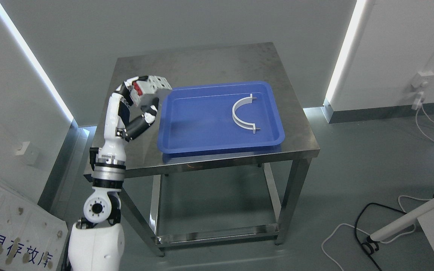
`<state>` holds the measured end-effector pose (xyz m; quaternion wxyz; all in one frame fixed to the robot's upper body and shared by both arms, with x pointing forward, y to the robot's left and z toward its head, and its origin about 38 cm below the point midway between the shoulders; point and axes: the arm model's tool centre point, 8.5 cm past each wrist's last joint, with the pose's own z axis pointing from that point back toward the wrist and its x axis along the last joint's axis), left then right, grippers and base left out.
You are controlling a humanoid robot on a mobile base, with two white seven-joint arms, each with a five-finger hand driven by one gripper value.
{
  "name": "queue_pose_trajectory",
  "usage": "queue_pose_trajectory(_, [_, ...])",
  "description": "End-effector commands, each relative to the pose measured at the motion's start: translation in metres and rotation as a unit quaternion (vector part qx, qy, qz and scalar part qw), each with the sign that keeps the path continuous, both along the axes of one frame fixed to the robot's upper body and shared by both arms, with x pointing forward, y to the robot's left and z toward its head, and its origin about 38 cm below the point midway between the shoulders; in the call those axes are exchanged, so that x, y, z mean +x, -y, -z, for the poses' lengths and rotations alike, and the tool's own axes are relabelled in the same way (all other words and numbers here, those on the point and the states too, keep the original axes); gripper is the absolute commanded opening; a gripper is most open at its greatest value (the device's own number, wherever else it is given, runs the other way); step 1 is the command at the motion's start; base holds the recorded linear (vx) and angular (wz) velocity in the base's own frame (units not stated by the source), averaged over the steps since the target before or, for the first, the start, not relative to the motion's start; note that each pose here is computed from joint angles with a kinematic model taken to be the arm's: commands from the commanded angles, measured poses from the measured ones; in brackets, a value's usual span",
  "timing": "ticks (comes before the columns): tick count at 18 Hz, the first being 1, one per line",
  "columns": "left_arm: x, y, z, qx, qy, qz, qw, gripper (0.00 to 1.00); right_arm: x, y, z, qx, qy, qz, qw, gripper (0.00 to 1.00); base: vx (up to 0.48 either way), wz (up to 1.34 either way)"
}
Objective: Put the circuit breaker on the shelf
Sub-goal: 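Lift the circuit breaker out of the tray with the left hand, then turn toward the blue bin shelf holding the breaker in the left hand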
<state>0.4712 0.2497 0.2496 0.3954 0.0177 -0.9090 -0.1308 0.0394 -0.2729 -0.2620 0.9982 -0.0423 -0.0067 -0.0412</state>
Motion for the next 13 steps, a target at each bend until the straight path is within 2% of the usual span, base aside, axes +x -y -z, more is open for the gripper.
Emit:
queue_pose_trajectory(1, [-0.087,0.012,0.009,0.044,0.077,0.05,0.995,0.08,0.001,0.012,-0.001,-0.013,0.042,-0.004,0.999,1.0,0.013,-0.02])
queue_pose_trajectory(13, [-0.093,0.015,0.019,0.041,0.077,0.053,0.995,0.08,0.001,0.012,-0.001,-0.013,0.042,-0.003,0.999,1.0,-0.011,-0.02])
